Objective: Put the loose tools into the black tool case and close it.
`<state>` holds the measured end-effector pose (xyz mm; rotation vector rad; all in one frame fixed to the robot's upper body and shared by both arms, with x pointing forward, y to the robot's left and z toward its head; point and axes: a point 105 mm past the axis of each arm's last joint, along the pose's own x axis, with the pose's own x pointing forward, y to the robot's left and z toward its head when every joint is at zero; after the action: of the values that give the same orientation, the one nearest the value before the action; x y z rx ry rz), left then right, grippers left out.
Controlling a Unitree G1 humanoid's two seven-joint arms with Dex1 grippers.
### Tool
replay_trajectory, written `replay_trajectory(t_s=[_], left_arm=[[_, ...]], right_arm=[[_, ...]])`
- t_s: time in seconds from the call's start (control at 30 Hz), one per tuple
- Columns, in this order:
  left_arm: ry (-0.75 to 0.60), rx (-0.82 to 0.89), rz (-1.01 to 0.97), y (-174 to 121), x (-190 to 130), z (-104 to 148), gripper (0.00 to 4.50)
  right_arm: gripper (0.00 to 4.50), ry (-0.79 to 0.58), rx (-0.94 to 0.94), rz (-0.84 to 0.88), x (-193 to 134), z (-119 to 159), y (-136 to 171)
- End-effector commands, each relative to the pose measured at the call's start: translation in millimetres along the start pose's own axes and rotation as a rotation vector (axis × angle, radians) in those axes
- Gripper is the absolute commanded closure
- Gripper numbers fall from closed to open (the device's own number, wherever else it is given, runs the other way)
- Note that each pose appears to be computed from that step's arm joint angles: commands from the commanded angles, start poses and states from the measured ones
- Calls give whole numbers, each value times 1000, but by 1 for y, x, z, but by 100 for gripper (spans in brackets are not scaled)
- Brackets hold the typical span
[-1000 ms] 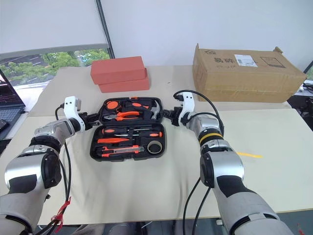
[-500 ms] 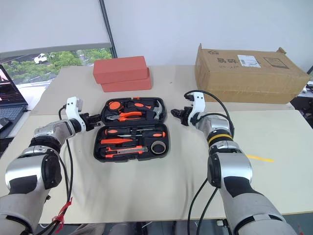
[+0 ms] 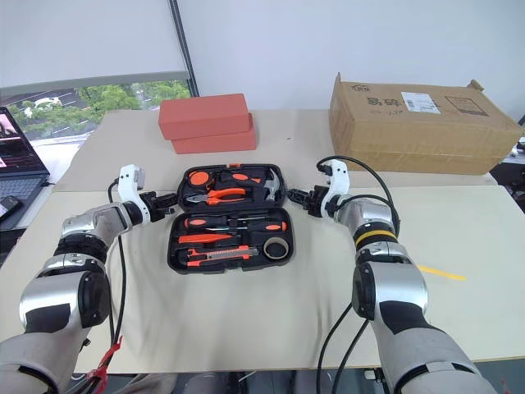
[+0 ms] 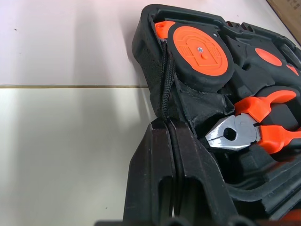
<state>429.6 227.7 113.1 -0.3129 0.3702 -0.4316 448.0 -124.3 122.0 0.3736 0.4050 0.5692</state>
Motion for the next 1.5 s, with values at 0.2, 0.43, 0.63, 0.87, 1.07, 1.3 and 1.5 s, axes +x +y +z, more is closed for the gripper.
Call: replay_trajectory(t_s=[0.2, 0.43, 0.63, 0.87, 1.07, 1.3, 1.5], left_arm=[[-41, 38, -63, -15, 4, 15, 444], [-49, 39, -66, -15, 4, 17, 444], [-45, 27, -90, -18, 3, 13, 444], [-44, 0, -188, -39, -10, 10, 444], [-22, -5, -216, -52, -30, 1, 444], [-21, -45, -190, -44, -45, 2, 444], [10, -53, -200, -41, -47, -3, 444]], right_arm=[[110, -67, 14, 35, 6, 21, 16], [216, -74, -2, 17, 8, 23, 15], [427, -66, -7, 10, 4, 21, 10], [443, -39, -35, 11, -10, 19, 1], [443, 3, -52, 36, -32, 10, 3], [443, 23, -46, 19, -53, -1, 13], [443, 9, -41, -10, -57, -2, 11]])
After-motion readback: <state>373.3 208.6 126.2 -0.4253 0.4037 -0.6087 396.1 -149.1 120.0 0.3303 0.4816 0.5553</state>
